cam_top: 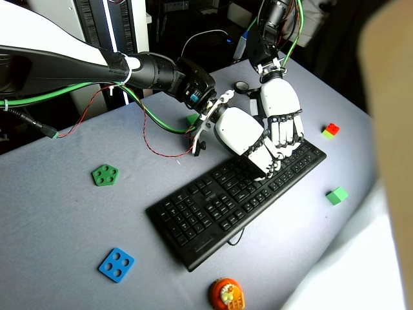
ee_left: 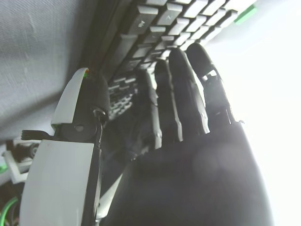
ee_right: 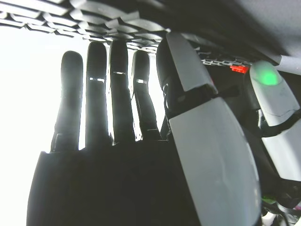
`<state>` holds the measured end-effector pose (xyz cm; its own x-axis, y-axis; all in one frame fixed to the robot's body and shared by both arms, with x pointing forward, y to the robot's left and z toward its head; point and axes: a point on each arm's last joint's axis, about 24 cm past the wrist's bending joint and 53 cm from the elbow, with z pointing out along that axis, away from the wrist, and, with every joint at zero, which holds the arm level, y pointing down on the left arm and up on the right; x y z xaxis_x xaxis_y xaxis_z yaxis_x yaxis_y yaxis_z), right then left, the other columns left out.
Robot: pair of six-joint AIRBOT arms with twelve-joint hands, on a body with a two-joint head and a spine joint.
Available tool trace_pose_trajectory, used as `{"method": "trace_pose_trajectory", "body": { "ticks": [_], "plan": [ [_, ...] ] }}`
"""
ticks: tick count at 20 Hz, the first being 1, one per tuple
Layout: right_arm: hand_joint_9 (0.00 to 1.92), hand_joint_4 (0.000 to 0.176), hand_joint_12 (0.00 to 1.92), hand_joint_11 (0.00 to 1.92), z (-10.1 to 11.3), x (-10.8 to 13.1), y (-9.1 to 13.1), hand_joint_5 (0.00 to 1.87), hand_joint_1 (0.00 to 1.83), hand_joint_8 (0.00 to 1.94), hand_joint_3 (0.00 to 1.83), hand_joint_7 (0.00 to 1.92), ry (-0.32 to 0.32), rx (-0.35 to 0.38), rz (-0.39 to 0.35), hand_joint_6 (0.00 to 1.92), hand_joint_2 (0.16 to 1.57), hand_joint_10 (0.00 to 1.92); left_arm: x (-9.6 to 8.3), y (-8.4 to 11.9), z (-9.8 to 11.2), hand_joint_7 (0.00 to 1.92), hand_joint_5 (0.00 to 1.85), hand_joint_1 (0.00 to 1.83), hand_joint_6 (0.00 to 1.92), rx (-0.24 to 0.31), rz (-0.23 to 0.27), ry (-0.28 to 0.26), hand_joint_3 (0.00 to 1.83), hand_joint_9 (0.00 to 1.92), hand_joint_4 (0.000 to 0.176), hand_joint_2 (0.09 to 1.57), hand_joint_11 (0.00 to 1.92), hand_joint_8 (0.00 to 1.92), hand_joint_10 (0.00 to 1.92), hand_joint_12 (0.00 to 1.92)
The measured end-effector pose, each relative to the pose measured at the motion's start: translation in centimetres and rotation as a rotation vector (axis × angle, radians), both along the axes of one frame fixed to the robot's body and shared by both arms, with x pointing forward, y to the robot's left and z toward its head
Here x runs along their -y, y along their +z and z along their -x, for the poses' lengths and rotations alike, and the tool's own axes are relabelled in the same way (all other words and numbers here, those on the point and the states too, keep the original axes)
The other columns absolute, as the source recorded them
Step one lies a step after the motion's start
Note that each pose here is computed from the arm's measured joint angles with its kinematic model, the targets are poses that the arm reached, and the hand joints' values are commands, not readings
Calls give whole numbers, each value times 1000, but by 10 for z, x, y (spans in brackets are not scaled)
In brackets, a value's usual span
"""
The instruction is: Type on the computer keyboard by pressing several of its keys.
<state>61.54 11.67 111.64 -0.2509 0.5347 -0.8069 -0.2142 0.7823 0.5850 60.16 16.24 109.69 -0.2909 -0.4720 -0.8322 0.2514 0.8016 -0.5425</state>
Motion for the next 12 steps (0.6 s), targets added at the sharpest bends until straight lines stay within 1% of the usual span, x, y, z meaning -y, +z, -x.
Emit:
{"method": "trace_pose_trajectory", "body": {
  "ticks": [1,2,3,4,5,6,7,8,9,10,11,12],
  "plan": [
    [58,0,1459,0,-1,0,1,595,991,272,0,389,-1,2,-1,1335,1307,856,0,0,0,417,606,917,105,0,0,0,0,357,0,1366,0,1,13,1036],
    [58,0,1459,0,-1,0,2,595,991,272,0,389,-2,3,-2,1335,1307,856,0,0,0,417,606,917,105,-1,0,0,0,357,0,1366,0,1,13,1036],
    [250,0,1442,0,-3,0,2,222,962,237,0,498,-3,5,-2,902,1301,874,0,-1,0,481,331,865,20,-4,-1,-1,7,436,0,1393,0,17,41,1106],
    [299,0,1489,0,-4,0,3,239,962,213,0,552,-5,6,-5,677,1293,934,0,-1,0,507,204,862,4,-3,-1,-1,7,470,5,1403,0,19,51,1179],
    [304,0,1516,0,-4,0,3,272,963,189,0,572,-4,7,-2,567,1289,959,0,0,0,513,178,861,1,-1,-1,-1,7,478,8,1406,0,19,53,1195],
    [104,0,1545,0,-4,0,1,549,939,135,14,512,-5,-3,-3,1374,1327,987,0,0,0,443,369,873,63,-1,0,-1,0,412,0,1393,0,0,20,1161],
    [45,0,1552,0,-4,0,1,576,948,119,9,488,-4,-2,0,1531,1335,968,0,0,0,424,479,885,59,-1,0,-1,0,391,0,1389,0,0,9,1133],
    [36,0,1526,0,-4,0,1,647,1000,89,1,499,-4,-1,-3,1475,1300,862,0,0,0,435,678,924,93,1,-1,-2,0,386,0,1374,0,6,6,1120],
    [45,0,1494,0,-5,1,3,644,998,75,0,504,-4,8,-3,1480,1302,819,0,-1,0,467,620,994,1233,-2,-1,-2,0,396,0,1338,0,9,8,1149],
    [188,0,1431,0,-6,1,4,435,942,88,0,602,-5,15,-1,1025,1304,802,0,1,0,521,351,936,795,2,1,-1,4,466,0,1365,0,15,34,1146],
    [268,0,1393,0,-5,2,0,430,953,93,0,652,-7,-2,1,777,1290,795,0,3,-1,518,296,894,387,13,2,0,4,494,0,1392,0,7,40,1152],
    [319,0,1402,0,-4,1,-1,383,953,93,0,685,-3,1,4,649,1284,812,-1,3,-1,536,190,867,168,12,2,4,2,540,0,1400,0,6,60,1213]
  ]
}}
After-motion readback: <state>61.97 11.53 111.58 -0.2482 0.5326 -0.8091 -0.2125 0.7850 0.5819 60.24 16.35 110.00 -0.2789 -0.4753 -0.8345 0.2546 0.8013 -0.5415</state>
